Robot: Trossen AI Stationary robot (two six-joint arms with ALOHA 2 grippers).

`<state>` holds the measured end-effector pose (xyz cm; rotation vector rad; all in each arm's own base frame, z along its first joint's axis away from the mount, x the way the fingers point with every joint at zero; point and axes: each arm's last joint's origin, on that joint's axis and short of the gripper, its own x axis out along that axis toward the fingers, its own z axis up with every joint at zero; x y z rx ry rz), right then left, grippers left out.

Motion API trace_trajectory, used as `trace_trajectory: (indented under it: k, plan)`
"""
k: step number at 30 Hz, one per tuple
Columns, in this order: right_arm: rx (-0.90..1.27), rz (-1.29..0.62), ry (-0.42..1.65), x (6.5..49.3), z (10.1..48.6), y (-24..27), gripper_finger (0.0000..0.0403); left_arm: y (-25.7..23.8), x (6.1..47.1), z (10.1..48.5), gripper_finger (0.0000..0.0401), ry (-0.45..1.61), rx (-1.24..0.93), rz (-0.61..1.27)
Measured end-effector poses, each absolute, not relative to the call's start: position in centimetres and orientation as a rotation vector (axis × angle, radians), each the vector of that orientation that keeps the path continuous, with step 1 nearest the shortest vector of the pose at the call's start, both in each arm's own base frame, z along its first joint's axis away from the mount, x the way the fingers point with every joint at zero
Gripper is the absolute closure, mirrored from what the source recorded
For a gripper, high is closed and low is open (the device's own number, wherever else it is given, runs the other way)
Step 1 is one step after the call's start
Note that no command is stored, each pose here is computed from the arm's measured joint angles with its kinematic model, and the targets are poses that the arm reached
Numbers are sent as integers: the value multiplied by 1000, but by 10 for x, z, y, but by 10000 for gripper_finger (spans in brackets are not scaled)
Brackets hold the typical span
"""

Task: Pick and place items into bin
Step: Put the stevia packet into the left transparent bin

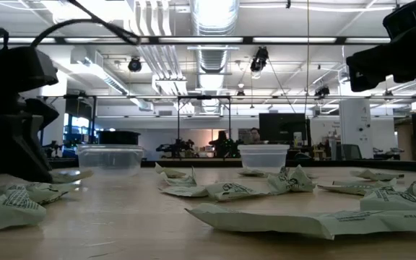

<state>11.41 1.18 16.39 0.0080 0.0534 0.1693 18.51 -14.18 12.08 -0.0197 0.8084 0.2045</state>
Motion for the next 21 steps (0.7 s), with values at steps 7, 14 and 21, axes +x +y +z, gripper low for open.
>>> trace_trajectory:
  k: [7, 14, 21]
  plan:
    - [8, 167, 67, 115, 163, 12, 351, -144, 192, 151, 395, 664, 98, 204]
    - [8, 166, 67, 115, 163, 12, 351, -127, 187, 171, 395, 533, 223, 392]
    - [8, 166, 68, 115, 162, 12, 351, -97, 188, 177, 395, 598, 249, 504]
